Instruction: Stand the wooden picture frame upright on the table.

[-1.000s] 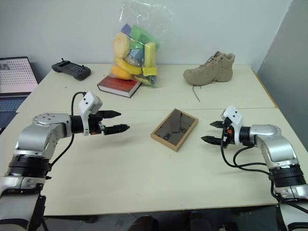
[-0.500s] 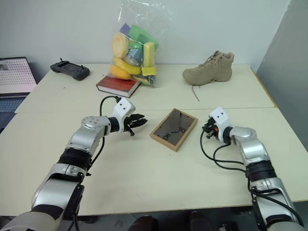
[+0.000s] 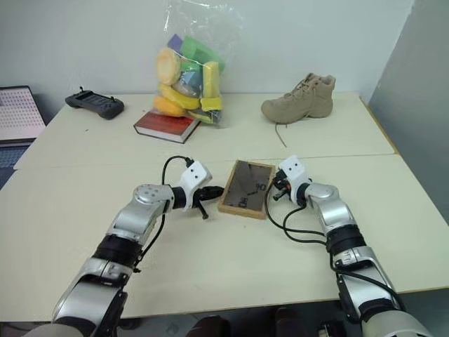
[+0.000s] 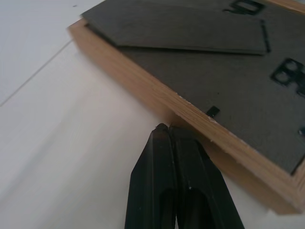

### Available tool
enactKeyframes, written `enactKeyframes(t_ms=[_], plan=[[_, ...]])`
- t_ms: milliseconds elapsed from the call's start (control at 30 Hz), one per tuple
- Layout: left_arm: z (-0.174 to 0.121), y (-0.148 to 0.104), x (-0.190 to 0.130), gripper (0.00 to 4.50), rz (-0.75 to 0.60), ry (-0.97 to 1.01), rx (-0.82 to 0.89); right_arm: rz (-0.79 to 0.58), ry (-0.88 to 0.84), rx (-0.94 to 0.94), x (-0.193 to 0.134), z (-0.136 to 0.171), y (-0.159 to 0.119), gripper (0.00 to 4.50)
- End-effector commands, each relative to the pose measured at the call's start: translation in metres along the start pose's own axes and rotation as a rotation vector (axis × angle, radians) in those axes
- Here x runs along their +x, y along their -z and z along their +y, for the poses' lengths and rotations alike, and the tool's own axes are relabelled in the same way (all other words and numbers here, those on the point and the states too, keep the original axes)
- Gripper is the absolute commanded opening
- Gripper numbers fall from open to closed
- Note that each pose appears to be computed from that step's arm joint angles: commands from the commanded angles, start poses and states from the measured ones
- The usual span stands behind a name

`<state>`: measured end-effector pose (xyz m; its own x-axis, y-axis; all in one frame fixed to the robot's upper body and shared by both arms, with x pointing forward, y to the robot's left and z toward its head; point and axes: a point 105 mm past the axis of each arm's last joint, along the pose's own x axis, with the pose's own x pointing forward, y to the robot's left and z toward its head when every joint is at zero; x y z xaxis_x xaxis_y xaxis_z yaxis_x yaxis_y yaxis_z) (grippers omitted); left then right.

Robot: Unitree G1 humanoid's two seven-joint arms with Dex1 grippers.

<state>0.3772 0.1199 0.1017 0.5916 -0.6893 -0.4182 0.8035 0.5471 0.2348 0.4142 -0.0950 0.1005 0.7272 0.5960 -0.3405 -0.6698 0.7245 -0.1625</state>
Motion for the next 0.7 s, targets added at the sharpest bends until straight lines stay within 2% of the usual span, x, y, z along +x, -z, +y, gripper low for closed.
enactKeyframes(t_ms=[33,200,400,567,700], plan=[[-0.028,-0.015,-0.010,0.03,-0.016,0.102,0.016,-0.120,-0.183,-0.043,0.000,0.033,-0.037,0.00],[-0.052,-0.006,-0.034,0.03,0.058,0.171,0.025,-0.091,-0.360,-0.045,-0.019,0.060,-0.032,0.00],[-0.066,-0.001,-0.055,0.03,0.106,0.222,0.035,0.007,-0.548,-0.095,-0.044,0.090,-0.014,0.00],[-0.073,-0.002,-0.069,0.03,0.145,0.275,0.033,0.065,-0.573,-0.135,-0.050,0.090,-0.004,0.00],[-0.055,0.017,-0.082,0.03,0.224,0.200,0.062,0.090,-0.524,-0.142,-0.051,0.078,-0.001,0.00]])
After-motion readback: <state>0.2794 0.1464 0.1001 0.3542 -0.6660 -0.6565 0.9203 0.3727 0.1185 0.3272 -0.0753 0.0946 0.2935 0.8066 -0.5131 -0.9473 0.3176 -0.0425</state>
